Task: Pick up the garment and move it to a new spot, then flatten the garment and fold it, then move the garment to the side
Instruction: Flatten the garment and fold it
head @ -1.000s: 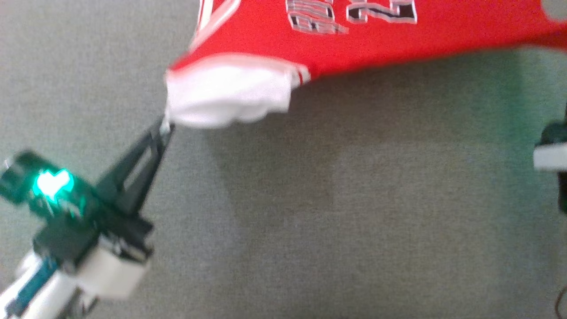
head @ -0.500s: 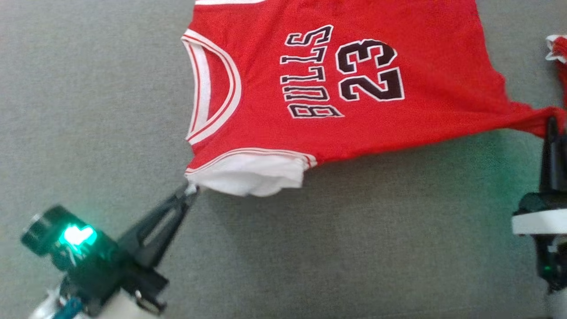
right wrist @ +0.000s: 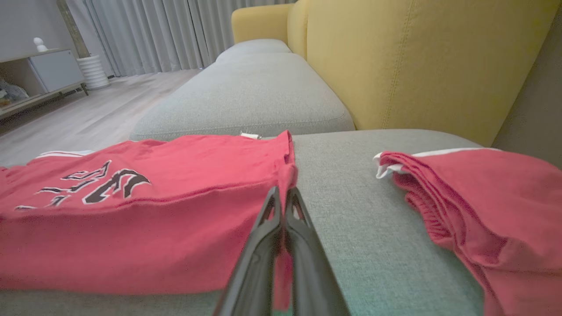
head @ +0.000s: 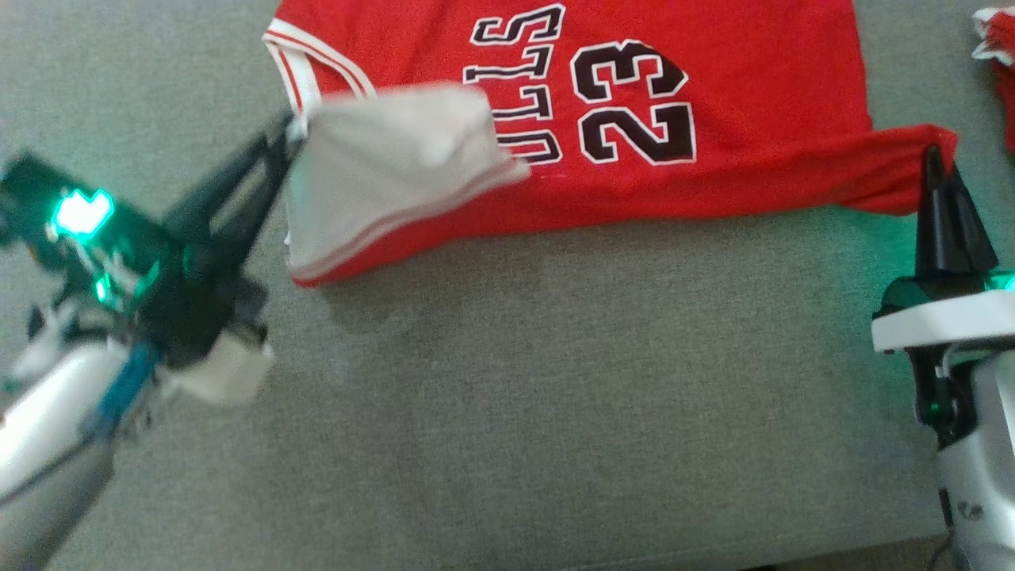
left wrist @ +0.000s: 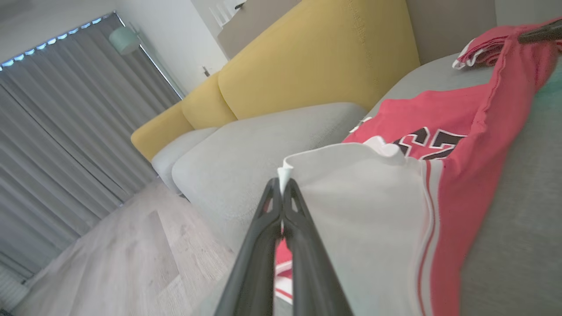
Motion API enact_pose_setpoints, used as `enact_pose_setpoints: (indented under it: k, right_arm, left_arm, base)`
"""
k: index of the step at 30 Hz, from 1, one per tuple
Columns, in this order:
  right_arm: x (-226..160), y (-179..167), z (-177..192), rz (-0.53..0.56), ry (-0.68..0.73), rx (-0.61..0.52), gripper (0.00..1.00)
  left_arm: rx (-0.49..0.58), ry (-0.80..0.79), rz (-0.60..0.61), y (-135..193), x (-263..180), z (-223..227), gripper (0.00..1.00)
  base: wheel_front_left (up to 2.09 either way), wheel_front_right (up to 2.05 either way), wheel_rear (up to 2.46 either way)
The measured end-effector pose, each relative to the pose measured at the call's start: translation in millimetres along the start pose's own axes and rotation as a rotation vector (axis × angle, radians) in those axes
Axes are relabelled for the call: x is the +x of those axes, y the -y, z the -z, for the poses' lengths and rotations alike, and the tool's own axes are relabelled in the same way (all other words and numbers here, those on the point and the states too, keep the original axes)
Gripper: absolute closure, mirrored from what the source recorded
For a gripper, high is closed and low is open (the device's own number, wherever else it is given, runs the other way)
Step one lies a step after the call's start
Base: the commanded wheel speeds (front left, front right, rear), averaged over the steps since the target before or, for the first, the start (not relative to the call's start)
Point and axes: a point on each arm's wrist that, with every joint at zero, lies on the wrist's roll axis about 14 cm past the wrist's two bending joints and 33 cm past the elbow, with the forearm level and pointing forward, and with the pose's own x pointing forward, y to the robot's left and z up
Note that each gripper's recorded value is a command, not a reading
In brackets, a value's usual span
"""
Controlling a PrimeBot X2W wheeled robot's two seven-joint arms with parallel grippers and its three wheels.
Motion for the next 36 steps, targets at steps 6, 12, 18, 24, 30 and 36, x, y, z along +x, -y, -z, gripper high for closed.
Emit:
enact_pose_setpoints:
  k: [6, 12, 18, 24, 30, 36]
  right_arm:
    - [16.8, -0.5, 11.8, 0.002, -0.031, -0.009, 1.00]
    - [29.2, 1.0, 13.0, 0.002, -0.038, -0.022, 1.00]
    - [39.2, -1.5, 11.0, -0.007, -0.030, -0.031, 1.00]
    - [46.3, -6.8, 18.6, -0.021, -0.049, -0.028, 0.98]
    - [49.8, -5.0, 7.7, 0.000, -0.016, -0.001, 0.00]
    - [40.3, -0.8, -23.5, 0.028, 0.076, 0.000, 0.00]
  left_arm:
    - [0.123, 0.012, 0.024, -22.4, 40.8, 8.1, 1.00]
    - [0.137, -0.078, 0.067, -15.9, 57.4, 43.5, 1.00]
    - [0.176, -0.087, 0.053, -23.9, 64.0, 58.2, 1.00]
    - [0.214, -0.071, 0.020, -37.6, 75.2, 55.3, 1.00]
    - [0.132, -0.057, -0.080, -41.6, 74.2, 54.1, 0.00]
    - [-0.285, -0.127, -0.174, 7.9, 34.6, 75.3, 0.00]
  base:
    - [0.00, 0.00, 0.00]
    - [0.00, 0.00, 0.00]
    - [0.00, 0.00, 0.00]
    - [0.00, 0.00, 0.00]
    - [0.00, 0.00, 0.00]
    - [0.00, 0.00, 0.00]
